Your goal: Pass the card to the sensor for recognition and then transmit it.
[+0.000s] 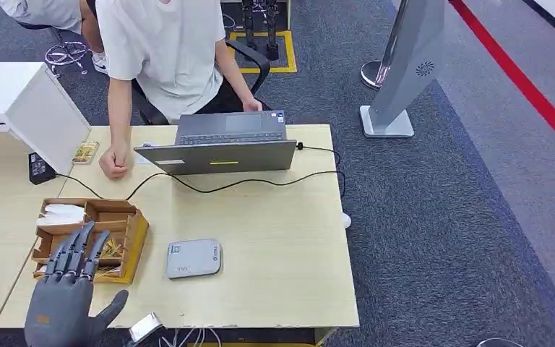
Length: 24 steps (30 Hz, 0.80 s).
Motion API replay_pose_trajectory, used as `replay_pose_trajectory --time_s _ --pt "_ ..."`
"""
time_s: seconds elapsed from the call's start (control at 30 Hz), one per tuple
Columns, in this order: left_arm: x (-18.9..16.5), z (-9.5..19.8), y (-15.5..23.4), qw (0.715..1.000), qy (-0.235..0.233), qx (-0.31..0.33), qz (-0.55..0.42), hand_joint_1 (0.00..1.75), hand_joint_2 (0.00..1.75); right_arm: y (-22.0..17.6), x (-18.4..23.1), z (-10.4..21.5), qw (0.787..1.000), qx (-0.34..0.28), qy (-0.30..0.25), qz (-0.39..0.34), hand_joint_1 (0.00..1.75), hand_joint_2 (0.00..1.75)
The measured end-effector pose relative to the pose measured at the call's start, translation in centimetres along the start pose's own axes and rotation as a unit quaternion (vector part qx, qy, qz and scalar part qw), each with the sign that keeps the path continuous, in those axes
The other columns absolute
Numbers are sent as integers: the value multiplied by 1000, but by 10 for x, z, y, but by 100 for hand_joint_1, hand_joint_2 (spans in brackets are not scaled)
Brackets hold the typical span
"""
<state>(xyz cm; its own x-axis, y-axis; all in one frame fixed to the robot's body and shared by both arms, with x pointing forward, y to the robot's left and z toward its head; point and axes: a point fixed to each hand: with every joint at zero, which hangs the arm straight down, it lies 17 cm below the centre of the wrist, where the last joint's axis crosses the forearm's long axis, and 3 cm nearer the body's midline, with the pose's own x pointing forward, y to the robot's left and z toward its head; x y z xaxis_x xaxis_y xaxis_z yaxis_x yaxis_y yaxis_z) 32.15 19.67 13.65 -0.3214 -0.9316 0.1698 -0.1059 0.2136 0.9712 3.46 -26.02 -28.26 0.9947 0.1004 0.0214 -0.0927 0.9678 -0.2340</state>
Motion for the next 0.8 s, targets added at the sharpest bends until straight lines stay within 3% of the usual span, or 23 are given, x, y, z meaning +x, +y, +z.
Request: replay_pose_trajectory --time_s 0.2,0.37,0.8 --pt "-4 -1 -6 1000 6 -7 -1 0 175 0 0 0 1000 0 0 0 0 0" --pt "-31 -11 -46 997 54 -49 -11 0 175 0 1 0 1000 0 -2 3 0 0" --pt "-74 -22 -69 990 116 -71 -26 0 175 0 1 0 1000 0 -3 12 0 0"
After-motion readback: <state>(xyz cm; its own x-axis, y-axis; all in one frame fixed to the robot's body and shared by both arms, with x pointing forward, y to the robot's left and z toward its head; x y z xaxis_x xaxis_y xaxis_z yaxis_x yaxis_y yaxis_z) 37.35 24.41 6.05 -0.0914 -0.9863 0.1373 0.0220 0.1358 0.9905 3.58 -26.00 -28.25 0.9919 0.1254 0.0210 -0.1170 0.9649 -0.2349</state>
